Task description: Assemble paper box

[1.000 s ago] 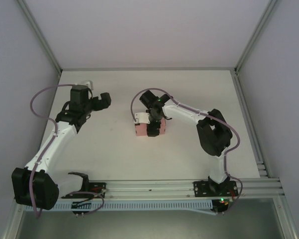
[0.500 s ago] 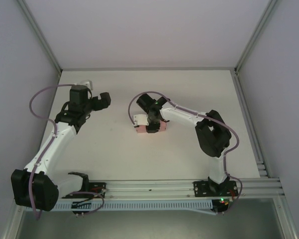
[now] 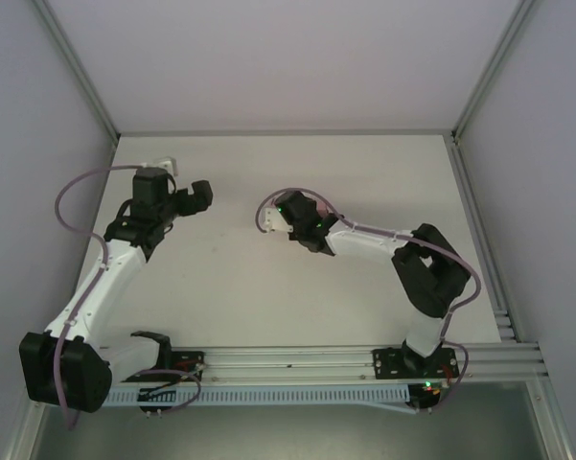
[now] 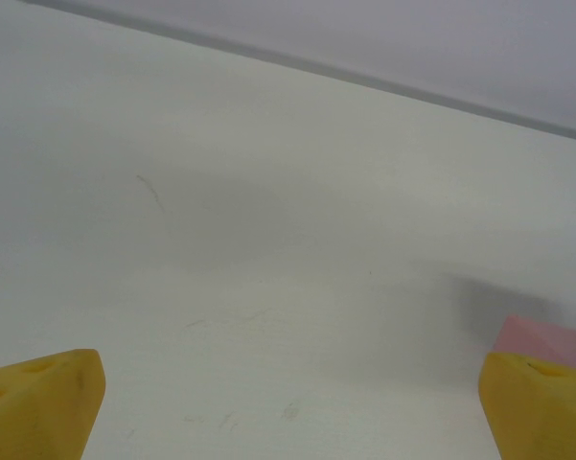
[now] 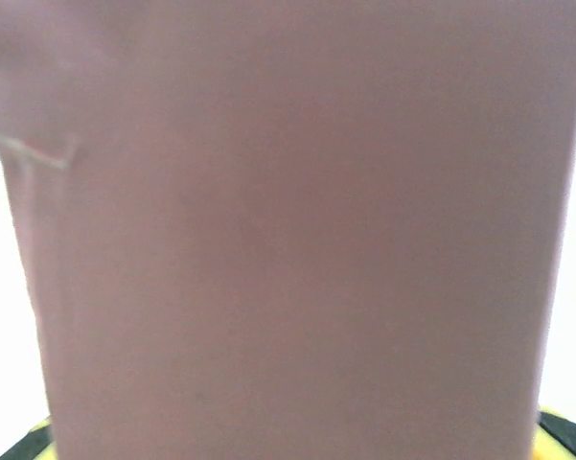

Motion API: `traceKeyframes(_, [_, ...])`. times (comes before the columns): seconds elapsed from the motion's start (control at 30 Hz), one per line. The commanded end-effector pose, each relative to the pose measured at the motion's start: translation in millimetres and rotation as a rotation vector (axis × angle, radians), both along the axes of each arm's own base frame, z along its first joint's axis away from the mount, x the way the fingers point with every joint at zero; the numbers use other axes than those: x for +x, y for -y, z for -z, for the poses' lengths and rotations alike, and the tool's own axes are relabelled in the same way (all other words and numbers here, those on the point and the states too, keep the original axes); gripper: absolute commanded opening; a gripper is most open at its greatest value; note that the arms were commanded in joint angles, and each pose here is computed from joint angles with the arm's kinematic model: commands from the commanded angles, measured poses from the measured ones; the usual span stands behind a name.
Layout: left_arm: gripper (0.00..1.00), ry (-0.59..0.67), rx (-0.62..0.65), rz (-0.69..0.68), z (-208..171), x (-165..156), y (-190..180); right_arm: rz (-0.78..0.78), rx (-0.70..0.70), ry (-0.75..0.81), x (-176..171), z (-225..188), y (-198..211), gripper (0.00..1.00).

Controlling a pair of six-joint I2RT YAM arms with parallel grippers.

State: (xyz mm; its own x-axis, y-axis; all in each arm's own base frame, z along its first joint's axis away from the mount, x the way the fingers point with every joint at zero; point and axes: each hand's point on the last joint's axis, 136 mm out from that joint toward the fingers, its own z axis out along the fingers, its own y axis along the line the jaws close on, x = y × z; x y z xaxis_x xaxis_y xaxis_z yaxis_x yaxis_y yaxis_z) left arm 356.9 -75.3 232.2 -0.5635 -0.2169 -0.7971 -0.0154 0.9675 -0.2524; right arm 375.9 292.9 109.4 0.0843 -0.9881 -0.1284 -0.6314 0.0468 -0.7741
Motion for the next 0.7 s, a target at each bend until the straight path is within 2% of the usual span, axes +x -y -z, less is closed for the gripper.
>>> traceKeyframes(0.0, [1.00, 0.005, 0.001, -0.023, 0.6, -2.1, -5.7, 0.046, -0.046, 0.155, 22.3, -0.7, 2.4, 0.31])
traceKeyframes(0.1, [1.00, -0.001, 0.001, -0.016, 2.5, -2.3, -4.6, 0.000, -0.016, 0.165, 17.6, 16.3, -1.1, 0.35])
traceKeyframes(0.37, [1.00, -0.011, -0.020, 0.011, 9.5, -1.7, 1.8, -0.104, 0.021, 0.044, -13.3, 48.5, 0.6, 0.41])
traceKeyframes(0.5, [1.00, -0.019, -0.017, 0.010, 12.1, -0.5, 2.1, -0.083, -0.002, -0.038, -25.8, 60.0, 9.5, 0.52])
traceKeyframes(0.63, [1.00, -0.029, -0.035, 0.029, 16.2, -0.3, 6.7, -0.058, 0.025, -0.190, -44.9, 61.5, 10.1, 0.70])
traceKeyframes(0.67, [1.00, -0.031, -0.040, 0.036, 17.1, -0.1, 8.2, -0.057, 0.035, -0.214, -48.8, 60.0, 10.4, 0.77])
